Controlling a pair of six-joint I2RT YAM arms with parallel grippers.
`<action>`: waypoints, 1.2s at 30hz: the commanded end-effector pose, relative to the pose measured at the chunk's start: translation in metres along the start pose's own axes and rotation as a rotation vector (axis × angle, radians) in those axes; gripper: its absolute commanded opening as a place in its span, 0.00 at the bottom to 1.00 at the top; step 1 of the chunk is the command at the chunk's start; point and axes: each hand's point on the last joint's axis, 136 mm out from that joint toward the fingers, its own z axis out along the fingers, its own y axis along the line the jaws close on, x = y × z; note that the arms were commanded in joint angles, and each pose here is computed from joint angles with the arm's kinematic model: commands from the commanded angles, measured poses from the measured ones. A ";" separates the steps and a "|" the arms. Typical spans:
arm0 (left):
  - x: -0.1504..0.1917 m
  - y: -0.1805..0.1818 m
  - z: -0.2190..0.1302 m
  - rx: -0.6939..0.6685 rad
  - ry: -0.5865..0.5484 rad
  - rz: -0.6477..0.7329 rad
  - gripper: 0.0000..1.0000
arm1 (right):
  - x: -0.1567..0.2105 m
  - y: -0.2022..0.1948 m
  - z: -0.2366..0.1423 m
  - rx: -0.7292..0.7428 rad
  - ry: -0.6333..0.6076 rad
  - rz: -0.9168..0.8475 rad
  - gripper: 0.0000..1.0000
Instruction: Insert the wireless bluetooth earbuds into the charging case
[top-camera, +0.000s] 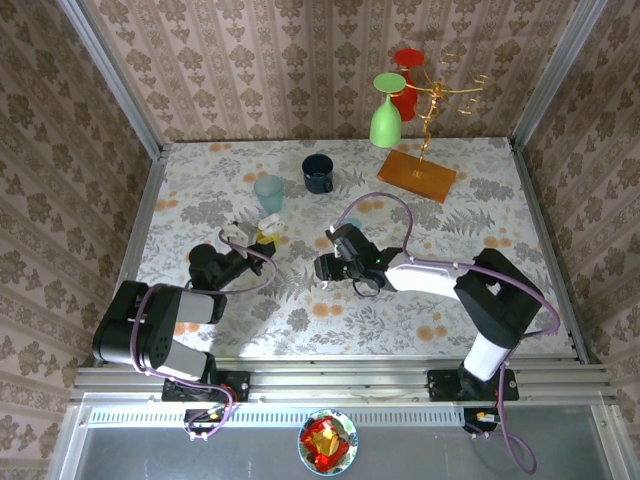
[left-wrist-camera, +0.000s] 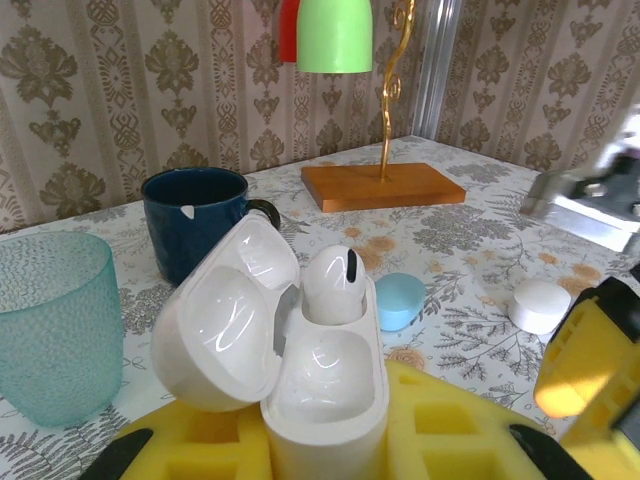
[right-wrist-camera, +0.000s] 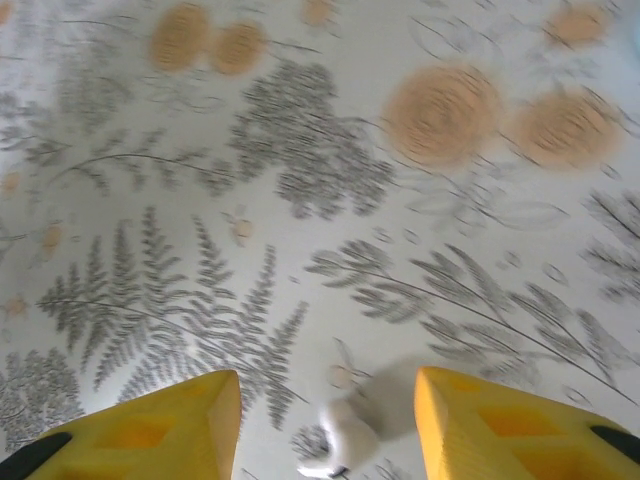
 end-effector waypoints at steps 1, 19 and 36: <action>-0.011 -0.007 -0.002 0.043 -0.034 0.061 0.01 | 0.027 -0.013 -0.002 0.037 0.197 0.125 0.49; -0.010 -0.009 -0.001 0.043 -0.032 0.076 0.02 | 0.061 -0.004 0.024 -0.003 0.495 0.189 0.34; -0.011 -0.009 -0.004 0.029 -0.037 0.085 0.02 | 0.055 -0.038 -0.008 0.165 0.472 0.096 0.21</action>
